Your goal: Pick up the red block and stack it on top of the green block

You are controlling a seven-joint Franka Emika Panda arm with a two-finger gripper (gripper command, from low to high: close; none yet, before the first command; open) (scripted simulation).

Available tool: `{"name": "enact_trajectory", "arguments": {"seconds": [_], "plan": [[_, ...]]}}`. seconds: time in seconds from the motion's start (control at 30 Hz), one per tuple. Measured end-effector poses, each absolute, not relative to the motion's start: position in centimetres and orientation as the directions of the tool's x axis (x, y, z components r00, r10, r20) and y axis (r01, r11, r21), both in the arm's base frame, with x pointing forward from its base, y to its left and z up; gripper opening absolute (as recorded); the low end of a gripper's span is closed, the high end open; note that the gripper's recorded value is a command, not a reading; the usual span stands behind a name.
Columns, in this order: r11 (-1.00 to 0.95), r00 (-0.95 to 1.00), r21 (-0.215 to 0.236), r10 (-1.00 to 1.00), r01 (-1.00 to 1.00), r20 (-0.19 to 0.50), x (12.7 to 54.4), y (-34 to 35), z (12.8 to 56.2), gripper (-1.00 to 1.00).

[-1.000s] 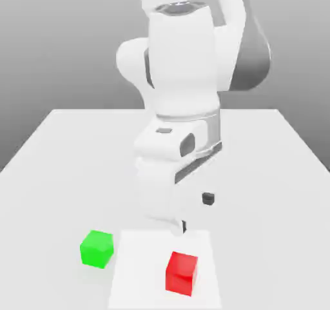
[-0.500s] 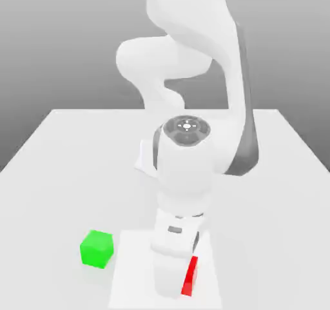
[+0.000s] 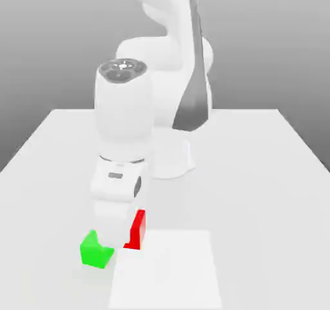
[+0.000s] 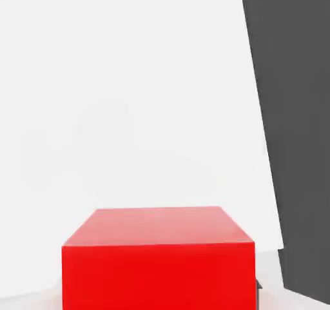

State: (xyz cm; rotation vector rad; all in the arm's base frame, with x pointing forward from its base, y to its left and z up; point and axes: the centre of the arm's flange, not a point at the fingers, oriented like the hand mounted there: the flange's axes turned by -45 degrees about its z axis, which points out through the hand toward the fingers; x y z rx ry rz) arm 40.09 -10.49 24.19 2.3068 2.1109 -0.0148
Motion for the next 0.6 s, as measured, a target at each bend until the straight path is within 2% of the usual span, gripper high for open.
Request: {"name": "enact_trajectory", "arguments": {"seconds": [0.13, 0.5, 0.53, 0.6], "plan": [[0.039, -0.039, -0.001, 0.999, 0.999, -0.002, 37.3, -14.0, 24.5, -1.00], [0.070, -0.070, 0.002, 0.998, 0.998, 0.003, 37.1, -14.1, 18.6, -1.00], [0.069, -0.069, 0.000, 0.998, 0.998, 0.002, 37.0, -14.1, 18.2, 1.00], [0.069, -0.069, 0.000, 0.998, 0.998, 0.002, 37.0, -14.1, 18.2, 1.00]]}}
